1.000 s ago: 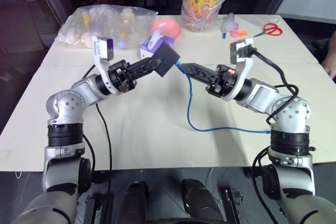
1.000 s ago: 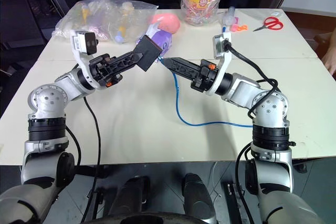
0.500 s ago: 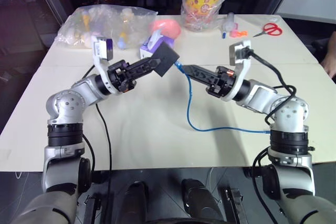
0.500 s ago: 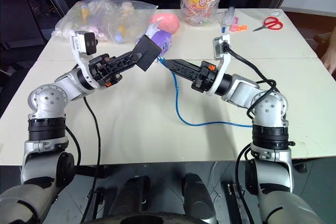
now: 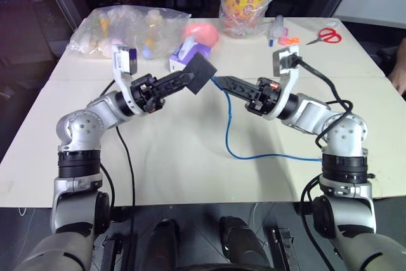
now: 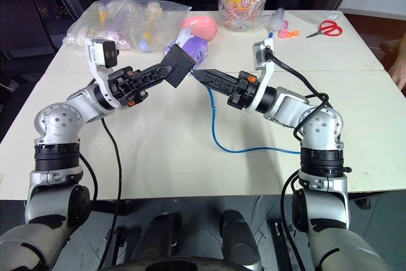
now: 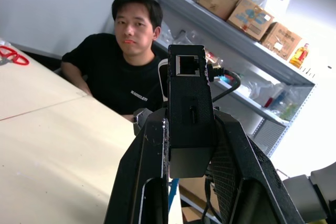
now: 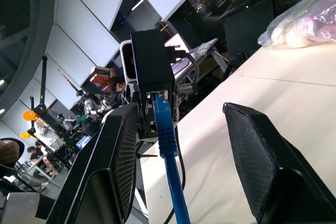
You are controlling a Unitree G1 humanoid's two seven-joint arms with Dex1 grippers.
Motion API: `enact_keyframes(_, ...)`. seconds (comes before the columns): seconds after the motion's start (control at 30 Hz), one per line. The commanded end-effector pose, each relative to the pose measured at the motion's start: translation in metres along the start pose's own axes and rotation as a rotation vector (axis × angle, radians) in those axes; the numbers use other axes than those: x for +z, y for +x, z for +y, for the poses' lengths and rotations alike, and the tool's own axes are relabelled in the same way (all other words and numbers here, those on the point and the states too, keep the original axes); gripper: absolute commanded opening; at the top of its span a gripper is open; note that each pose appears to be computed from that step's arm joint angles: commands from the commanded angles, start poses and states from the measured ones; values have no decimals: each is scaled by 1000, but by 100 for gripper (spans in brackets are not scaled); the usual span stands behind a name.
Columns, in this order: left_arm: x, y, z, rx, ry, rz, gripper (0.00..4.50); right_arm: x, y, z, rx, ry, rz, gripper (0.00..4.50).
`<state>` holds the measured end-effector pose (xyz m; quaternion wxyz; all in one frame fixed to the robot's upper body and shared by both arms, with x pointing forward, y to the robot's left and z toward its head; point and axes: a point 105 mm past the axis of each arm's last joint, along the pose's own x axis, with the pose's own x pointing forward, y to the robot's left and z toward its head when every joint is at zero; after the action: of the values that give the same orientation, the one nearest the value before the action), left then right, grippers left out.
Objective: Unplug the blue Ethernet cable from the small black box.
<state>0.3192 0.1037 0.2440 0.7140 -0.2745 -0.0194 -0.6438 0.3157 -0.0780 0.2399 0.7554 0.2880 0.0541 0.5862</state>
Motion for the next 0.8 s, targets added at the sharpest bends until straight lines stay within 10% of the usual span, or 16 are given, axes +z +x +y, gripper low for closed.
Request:
enact_keyframes(0.03,4,2,-4,-19,34,-3,77,4,4,6,32,-18,-4,192)
enact_keyframes(0.17,5,2,-2,-8,40,-7,77,-1,5,2,6,-24,17,4)
enact_keyframes(0.8,46,-18,13,111,179,-18,77,0,-51,-22,-215,-40,12,4)
